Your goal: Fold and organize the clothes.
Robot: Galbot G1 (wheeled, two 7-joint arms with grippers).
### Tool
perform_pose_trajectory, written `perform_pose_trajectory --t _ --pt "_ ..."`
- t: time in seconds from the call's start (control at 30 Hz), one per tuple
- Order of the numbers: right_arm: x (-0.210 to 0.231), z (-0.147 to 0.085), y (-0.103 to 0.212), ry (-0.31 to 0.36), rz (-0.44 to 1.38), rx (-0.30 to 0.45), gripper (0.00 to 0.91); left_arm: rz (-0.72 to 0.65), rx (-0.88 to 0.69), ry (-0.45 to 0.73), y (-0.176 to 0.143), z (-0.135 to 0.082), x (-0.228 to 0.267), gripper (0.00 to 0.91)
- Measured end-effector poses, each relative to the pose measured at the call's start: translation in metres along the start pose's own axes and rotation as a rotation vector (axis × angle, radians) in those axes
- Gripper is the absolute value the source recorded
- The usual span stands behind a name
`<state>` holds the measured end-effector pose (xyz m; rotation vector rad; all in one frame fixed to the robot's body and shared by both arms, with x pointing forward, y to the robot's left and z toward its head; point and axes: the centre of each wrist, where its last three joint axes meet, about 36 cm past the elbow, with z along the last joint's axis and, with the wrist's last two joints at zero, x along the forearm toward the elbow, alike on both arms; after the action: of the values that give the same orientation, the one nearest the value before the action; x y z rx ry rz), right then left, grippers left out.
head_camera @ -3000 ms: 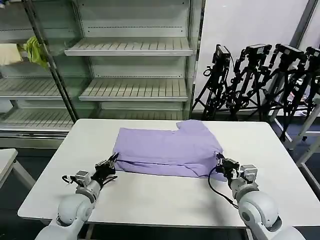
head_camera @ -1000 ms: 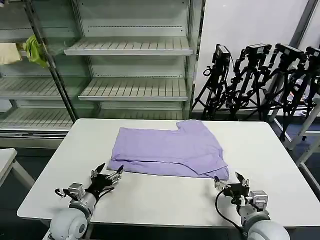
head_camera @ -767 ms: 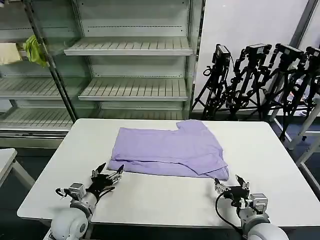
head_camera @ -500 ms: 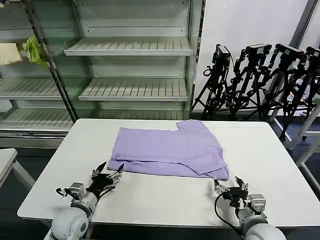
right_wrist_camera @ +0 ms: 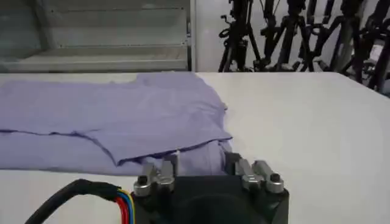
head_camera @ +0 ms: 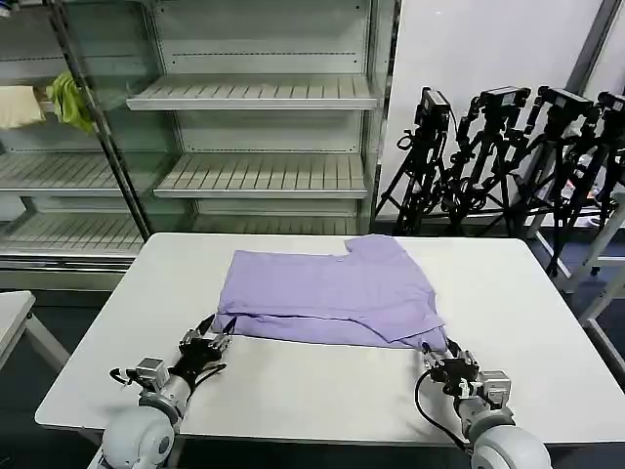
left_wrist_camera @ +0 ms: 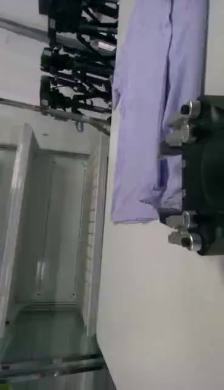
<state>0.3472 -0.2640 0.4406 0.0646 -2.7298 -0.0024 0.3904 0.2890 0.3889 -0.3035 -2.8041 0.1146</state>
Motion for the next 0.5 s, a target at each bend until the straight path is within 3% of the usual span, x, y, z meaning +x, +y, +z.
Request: perform_pose_trajectory --t 0.33,0.43,0.47,0.5 --pt "0.0015 0.0006 -0.0003 -0.003 -0.001 0.001 0.030 0.002 -0.015 0.019 -0.0007 0.0069 0.0037 0.484" --pt "0.0021 0.0004 -0.0002 -0.005 -0.002 0.001 0.020 0.002 -0.018 0.019 -0.0007 0.0071 0.0038 0.554" --pt "0.0024 0.0005 0.0000 -0.004 -0.002 0.001 0.020 0.002 -0.019 0.019 -0.0007 0.0071 0.0038 0.635" --pt "0.0027 0.0006 0.0002 -0.005 -0.003 0.001 0.010 0.002 -0.019 0.019 -0.0006 0.0070 0.0038 0.655"
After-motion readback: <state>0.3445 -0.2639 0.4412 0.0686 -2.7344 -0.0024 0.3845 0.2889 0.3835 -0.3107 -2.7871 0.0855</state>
